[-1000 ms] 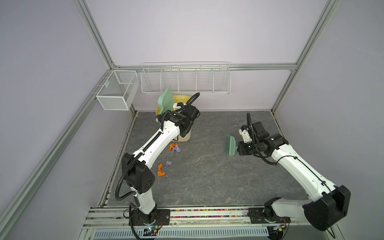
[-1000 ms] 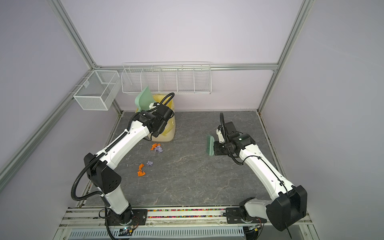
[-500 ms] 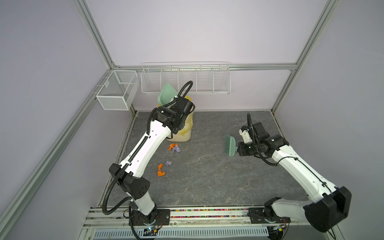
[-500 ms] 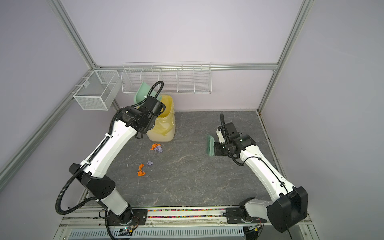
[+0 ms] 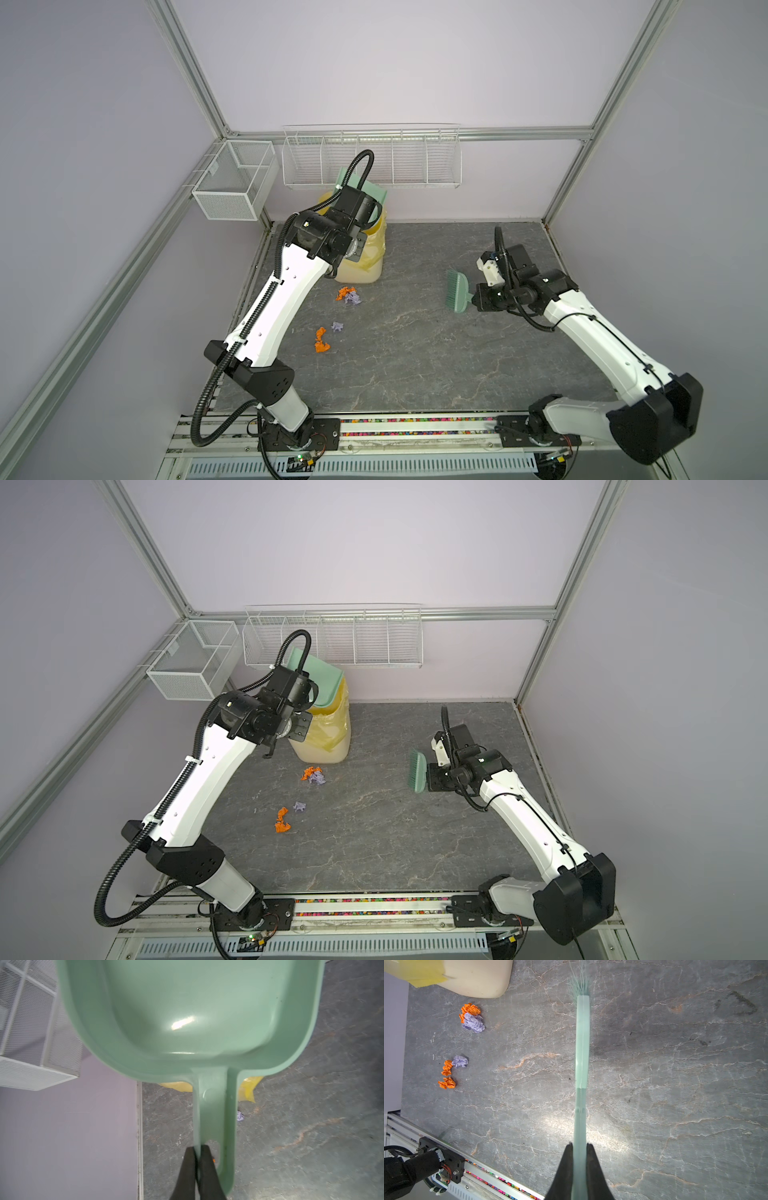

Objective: Sweep away the paper scraps from the table
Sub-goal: 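Tilt the dustpan over the yellow bin with the left gripper to dump scraps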

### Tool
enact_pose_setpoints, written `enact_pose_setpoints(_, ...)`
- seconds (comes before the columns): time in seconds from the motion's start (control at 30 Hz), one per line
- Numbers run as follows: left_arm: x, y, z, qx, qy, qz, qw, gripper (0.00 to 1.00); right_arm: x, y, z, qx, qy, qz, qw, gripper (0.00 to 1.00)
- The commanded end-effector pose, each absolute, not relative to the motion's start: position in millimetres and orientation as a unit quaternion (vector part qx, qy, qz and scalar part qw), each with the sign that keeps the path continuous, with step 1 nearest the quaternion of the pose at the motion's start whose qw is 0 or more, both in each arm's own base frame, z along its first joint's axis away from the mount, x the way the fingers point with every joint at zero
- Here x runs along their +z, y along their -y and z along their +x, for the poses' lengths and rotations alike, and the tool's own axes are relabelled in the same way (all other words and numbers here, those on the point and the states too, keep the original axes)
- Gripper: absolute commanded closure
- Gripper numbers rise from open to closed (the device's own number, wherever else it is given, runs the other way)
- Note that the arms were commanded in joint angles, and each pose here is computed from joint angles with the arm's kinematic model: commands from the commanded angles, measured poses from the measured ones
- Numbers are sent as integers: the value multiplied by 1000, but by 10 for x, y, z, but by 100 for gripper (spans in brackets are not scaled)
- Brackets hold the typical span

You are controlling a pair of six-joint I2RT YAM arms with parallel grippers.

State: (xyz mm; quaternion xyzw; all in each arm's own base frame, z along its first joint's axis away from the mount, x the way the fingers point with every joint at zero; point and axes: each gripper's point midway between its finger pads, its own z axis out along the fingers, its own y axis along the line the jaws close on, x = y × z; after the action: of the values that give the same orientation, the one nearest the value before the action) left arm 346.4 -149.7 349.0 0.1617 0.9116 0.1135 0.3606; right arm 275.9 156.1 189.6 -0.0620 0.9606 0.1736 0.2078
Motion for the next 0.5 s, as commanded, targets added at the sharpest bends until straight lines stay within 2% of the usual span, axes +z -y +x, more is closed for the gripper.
enact_pose_setpoints(0.0, 3372, 1696, 3309, 42, -926, 172, 333, 100, 1958, -1650, 2834, 200, -954, -54, 218, 93)
enact_pose_setpoints(0.23, 3209, 1882, 3192, -21, -931, 183, 316, 100, 1934, -1788, 2888, 231, -950, -48, 206, 93)
enact_pose_setpoints(0.47, 3007, 1866, 3071, -19, -938, 185, 294, 100, 1899, -1790, 2886, 233, -950, -41, 202, 93)
